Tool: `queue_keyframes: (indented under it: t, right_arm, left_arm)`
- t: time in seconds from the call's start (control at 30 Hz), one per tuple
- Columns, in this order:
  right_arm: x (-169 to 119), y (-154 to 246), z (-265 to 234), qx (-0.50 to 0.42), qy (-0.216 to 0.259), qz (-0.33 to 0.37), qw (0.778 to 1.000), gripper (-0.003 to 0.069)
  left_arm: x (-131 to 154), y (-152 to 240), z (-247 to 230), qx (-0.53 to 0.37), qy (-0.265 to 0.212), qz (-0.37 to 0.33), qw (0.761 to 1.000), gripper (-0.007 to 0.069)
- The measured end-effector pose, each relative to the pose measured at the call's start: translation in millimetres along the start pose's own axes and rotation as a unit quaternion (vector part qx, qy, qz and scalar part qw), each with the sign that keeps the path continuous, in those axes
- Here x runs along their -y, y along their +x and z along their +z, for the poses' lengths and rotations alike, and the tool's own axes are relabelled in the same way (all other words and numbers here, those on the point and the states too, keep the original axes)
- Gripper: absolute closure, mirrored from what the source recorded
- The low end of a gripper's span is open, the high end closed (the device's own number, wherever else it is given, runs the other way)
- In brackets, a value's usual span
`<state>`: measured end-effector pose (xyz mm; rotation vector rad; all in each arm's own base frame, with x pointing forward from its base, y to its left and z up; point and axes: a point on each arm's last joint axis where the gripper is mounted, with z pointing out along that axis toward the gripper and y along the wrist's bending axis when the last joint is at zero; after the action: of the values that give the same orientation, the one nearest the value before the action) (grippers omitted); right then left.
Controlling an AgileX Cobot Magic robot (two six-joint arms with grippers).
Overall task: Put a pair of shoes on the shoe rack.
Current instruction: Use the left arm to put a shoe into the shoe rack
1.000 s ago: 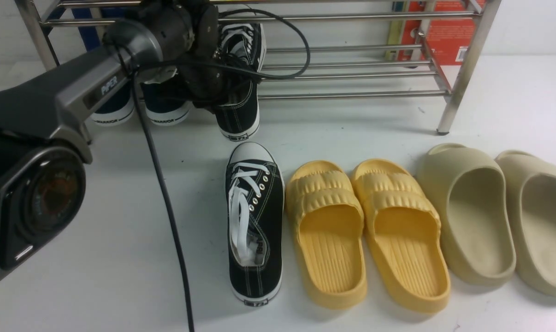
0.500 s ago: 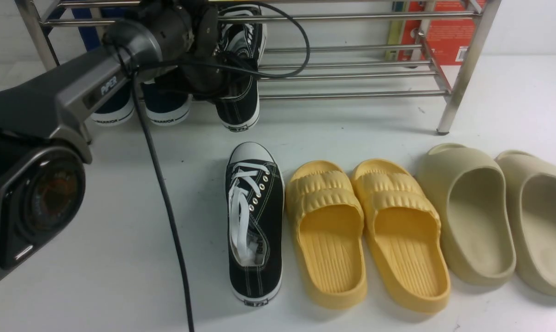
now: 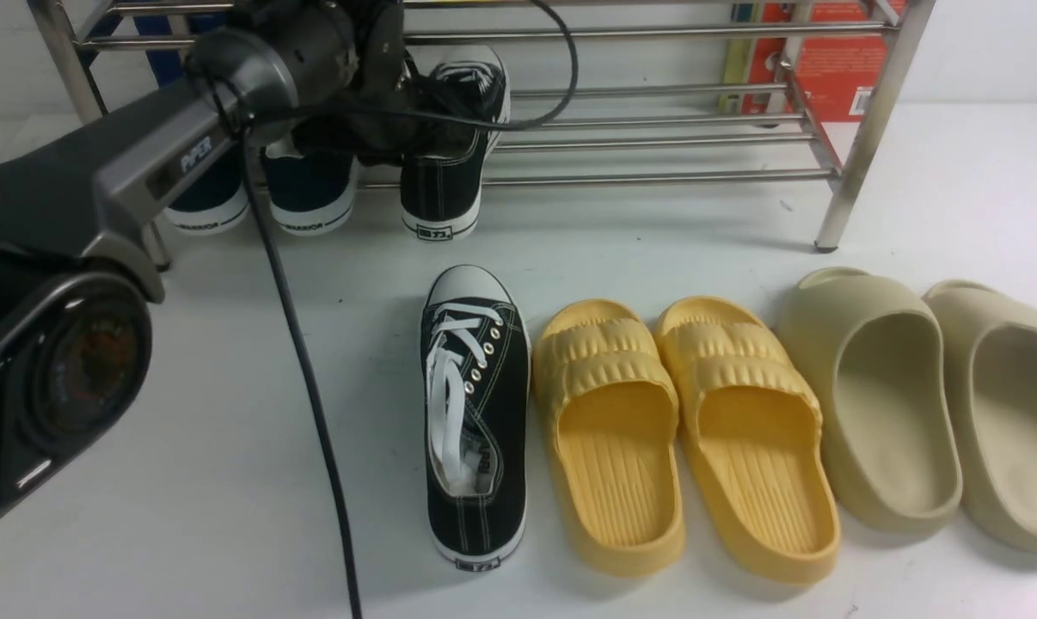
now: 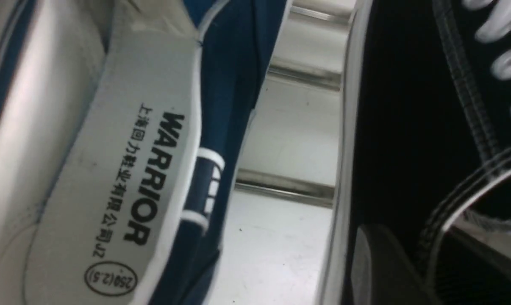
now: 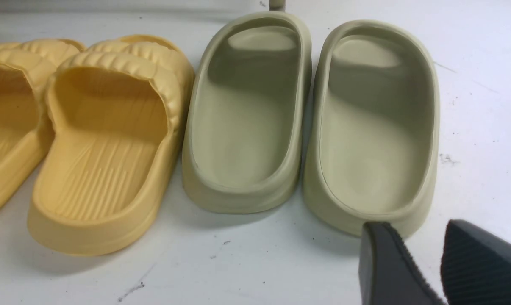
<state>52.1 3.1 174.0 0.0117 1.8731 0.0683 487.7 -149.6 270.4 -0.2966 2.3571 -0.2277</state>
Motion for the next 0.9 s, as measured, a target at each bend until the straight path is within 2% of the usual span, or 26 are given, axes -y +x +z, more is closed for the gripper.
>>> queue_keyframes:
  t: [0.2, 0.37, 0.6, 0.63, 0.7, 0.8, 0.9]
  right_arm:
    - [0, 0, 0, 0.000, 0.000, 0.000, 1.000, 0.0419]
    - [0, 0, 0, 0.000, 0.000, 0.000, 1.000, 0.0419]
    - [0, 0, 0, 0.000, 0.000, 0.000, 1.000, 0.0419]
    - [0, 0, 0, 0.000, 0.000, 0.000, 1.000, 0.0419]
    - [0, 0, 0, 0.000, 0.000, 0.000, 1.000, 0.0419]
    - [0, 0, 0, 0.000, 0.000, 0.000, 1.000, 0.0419]
    - [0, 0, 0, 0.000, 0.000, 0.000, 1.000, 0.0419]
  left_arm:
    - [0, -3, -14, -0.014, -0.003, -0.013, 1.000, 0.0388]
    - [5, 1, -40, -0.050, -0.018, 0.003, 0.999, 0.0398]
    - [22, 21, -87, -0.094, -0.034, 0.094, 0.991, 0.0494]
    - [22, 32, -100, -0.099, -0.033, 0.113, 0.988, 0.0530]
    - [19, 39, -106, -0.103, -0.033, 0.121, 0.987, 0.0552]
    - [2, 62, -114, -0.108, -0.027, 0.129, 0.985, 0.0638]
    - [-6, 80, -102, -0.102, -0.013, 0.139, 0.985, 0.0638]
